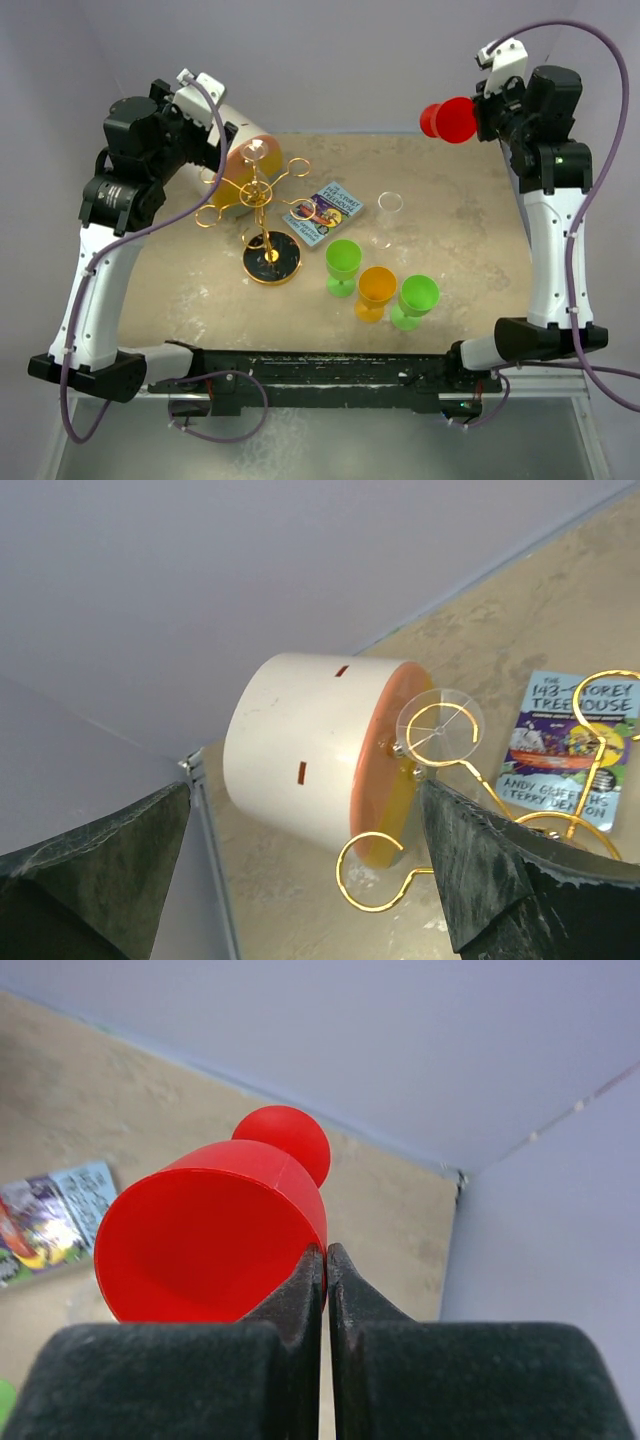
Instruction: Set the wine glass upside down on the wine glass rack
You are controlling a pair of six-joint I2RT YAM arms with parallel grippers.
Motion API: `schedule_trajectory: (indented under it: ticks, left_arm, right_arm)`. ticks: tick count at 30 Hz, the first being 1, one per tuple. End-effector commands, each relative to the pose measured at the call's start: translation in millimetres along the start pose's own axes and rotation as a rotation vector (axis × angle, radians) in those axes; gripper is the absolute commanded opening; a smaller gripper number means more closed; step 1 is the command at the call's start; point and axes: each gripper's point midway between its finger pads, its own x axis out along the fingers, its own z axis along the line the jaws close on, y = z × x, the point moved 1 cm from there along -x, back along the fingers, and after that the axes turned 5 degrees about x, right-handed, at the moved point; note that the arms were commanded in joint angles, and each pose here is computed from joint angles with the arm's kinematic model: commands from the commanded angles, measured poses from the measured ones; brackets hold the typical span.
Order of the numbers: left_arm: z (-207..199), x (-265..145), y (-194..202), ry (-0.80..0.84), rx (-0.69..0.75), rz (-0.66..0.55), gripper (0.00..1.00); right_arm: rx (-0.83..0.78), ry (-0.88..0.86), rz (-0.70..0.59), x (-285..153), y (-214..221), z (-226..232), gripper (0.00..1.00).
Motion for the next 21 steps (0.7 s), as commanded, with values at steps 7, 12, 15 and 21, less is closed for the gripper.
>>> schedule_trajectory:
  ticks: [7,12,15,21]
  left_arm:
    - [-26,-31,-52,0.214,-0.184,-0.224,0.99]
    - [-38,-28,-60,0.295,-0.25,-0.254,1.0]
    - [-50,-21,-71,0.379,-0.298,-0.291,0.98]
    - [-68,0,-98,0.545,-0.451,-0.343,0.91]
  right_arm:
    - [-0.001,-0.284,-0.394,-35,-116,80,0.0]
    - [0.024,-0.475,-0.464,-51,-135,116,0.0]
    - [0.057,-0.554,-0.515,-63,-147,129,0.0]
    - [0.083,-0.658,-0.56,-73,-159,147,0.0]
